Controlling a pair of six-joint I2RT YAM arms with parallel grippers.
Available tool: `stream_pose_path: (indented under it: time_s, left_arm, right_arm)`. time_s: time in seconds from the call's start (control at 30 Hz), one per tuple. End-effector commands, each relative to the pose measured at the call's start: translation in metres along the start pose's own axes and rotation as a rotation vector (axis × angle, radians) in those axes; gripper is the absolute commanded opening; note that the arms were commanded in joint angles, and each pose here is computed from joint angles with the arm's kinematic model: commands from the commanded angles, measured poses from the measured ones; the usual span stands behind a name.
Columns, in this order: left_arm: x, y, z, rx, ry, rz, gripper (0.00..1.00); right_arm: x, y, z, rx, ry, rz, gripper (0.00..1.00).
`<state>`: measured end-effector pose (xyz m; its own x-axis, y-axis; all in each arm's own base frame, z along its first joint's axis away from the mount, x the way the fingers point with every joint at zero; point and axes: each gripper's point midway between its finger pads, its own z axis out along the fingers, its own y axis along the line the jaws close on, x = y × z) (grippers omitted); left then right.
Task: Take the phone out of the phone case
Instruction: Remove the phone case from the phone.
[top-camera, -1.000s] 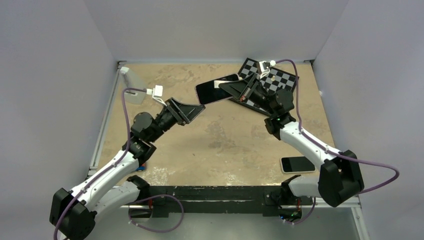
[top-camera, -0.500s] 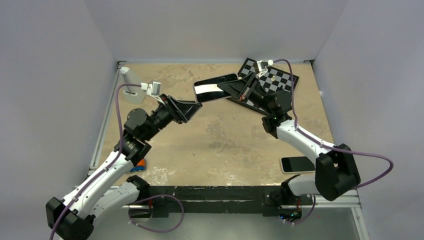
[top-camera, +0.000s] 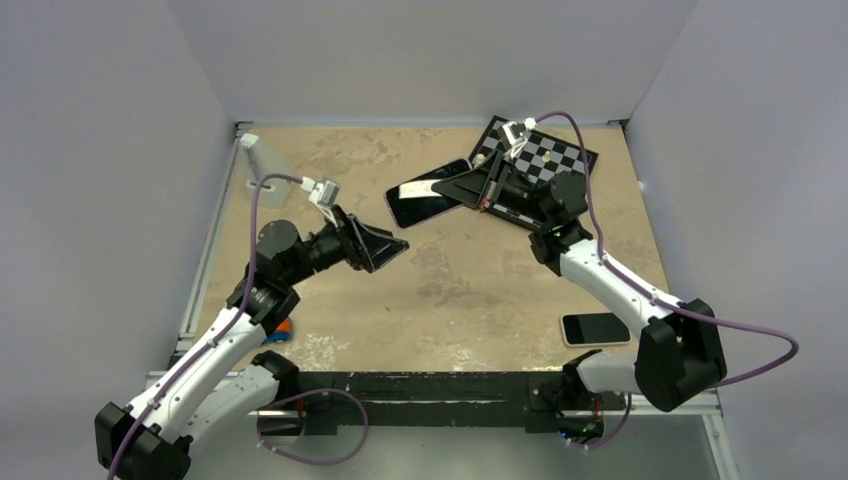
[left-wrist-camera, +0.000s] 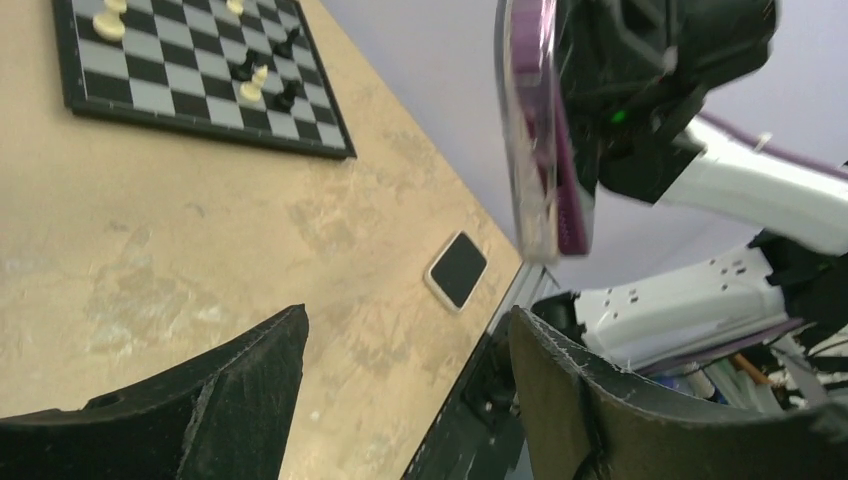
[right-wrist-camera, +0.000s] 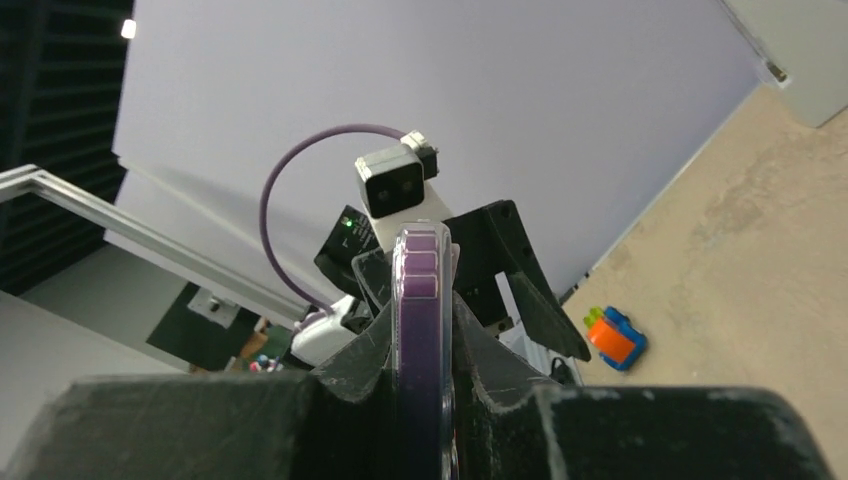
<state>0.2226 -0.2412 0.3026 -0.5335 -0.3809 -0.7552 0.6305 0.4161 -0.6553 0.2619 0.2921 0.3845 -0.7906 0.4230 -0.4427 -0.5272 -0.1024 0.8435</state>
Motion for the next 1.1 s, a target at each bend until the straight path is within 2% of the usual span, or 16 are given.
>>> stream_pose_path:
  time_s: [0.0, 0.1, 0.17, 0.27, 0.37, 0.43, 0.53, 0.63, 0.73, 0.83, 1.07]
  left_arm:
    - [0.025, -0.003, -0.023, 0.045, 0.1, 0.146, 0.77]
    - [0.03, -0.012, -0.035, 0.059, 0.174, 0.205, 0.77]
    - [0.02, -0.008, -0.042, -0.03, 0.169, 0.223, 0.77]
    - [-0.01, -0.001, -0.054, -0.2, 0.06, 0.198, 0.72]
    - [-0.041, -0.002, -0.055, -0.286, -0.061, 0.117, 0.82]
    - [-0.052, -0.003, -0.05, -0.306, -0.091, 0.063, 0.87]
    - [-0.06, -0.011, -0.038, -0.253, -0.1, 0.026, 0.85]
    - [-0.059, -0.023, -0.029, -0.146, -0.095, 0.014, 0.77]
    - [-0.06, -0.041, -0.021, -0.02, -0.094, 0.017, 0.74]
    - [-0.058, -0.041, -0.016, -0.005, -0.074, 0.019, 0.73]
    - [-0.05, -0.044, -0.004, 0.073, -0.025, 0.041, 0.51]
  right_arm:
    - [-0.012, 0.034, 0.002, 0.015, 0.024, -0.202, 0.0]
    - [-0.015, 0.031, 0.002, 0.051, 0.031, -0.224, 0.0]
    - [-0.011, 0.033, 0.002, 0.038, 0.073, -0.241, 0.0]
    - [-0.005, 0.031, 0.003, 0.037, 0.143, -0.284, 0.0]
    - [-0.002, 0.034, 0.002, 0.036, 0.195, -0.33, 0.0]
    - [0.0, 0.033, 0.001, 0.046, 0.215, -0.348, 0.0]
    - [0.001, 0.038, 0.0, 0.039, 0.224, -0.354, 0.0]
    - [0.002, 0.038, -0.001, 0.039, 0.231, -0.348, 0.0]
    - [0.004, 0.038, -0.001, 0.031, 0.241, -0.342, 0.0]
    - [0.006, 0.039, -0.001, 0.014, 0.247, -0.337, 0.0]
    - [0.012, 0.038, -0.002, -0.015, 0.276, -0.319, 0.0]
